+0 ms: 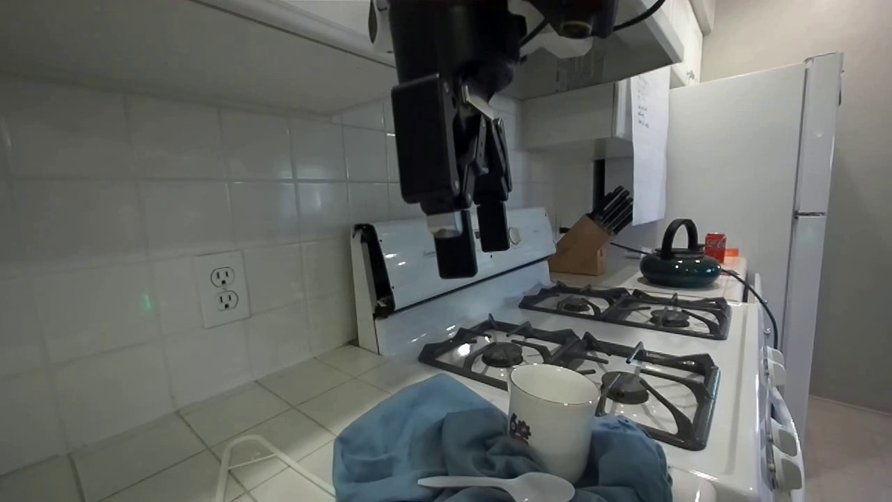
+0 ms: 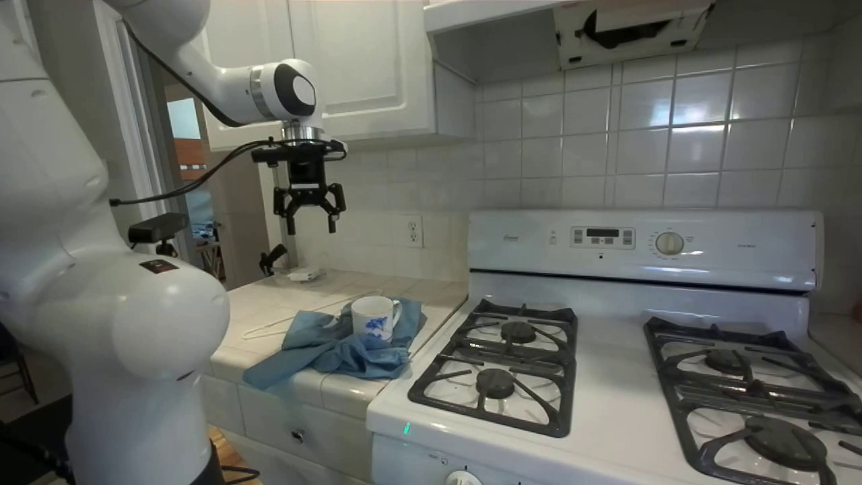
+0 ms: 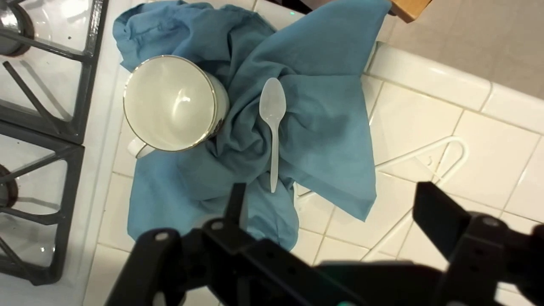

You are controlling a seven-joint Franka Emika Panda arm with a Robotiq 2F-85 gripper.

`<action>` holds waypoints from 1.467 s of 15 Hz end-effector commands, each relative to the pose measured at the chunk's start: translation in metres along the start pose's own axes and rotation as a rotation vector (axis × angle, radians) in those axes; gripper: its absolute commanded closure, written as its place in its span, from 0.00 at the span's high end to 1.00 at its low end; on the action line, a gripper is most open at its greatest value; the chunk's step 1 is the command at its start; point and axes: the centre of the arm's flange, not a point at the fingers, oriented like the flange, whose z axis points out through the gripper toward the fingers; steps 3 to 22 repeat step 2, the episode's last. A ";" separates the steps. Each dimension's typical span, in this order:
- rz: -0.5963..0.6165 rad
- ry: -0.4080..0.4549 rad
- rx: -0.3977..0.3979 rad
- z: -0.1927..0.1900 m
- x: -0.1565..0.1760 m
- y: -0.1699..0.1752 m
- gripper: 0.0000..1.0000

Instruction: Remove the spoon from the cup

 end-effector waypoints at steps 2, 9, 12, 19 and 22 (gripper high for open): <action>0.000 -0.009 0.003 0.004 0.002 0.000 1.00; 0.000 -0.009 0.003 0.004 0.002 0.000 1.00; 0.000 -0.009 0.003 0.004 0.002 0.000 1.00; 0.000 -0.009 0.003 0.004 0.002 0.000 1.00; 0.000 -0.009 0.003 0.004 0.002 0.000 1.00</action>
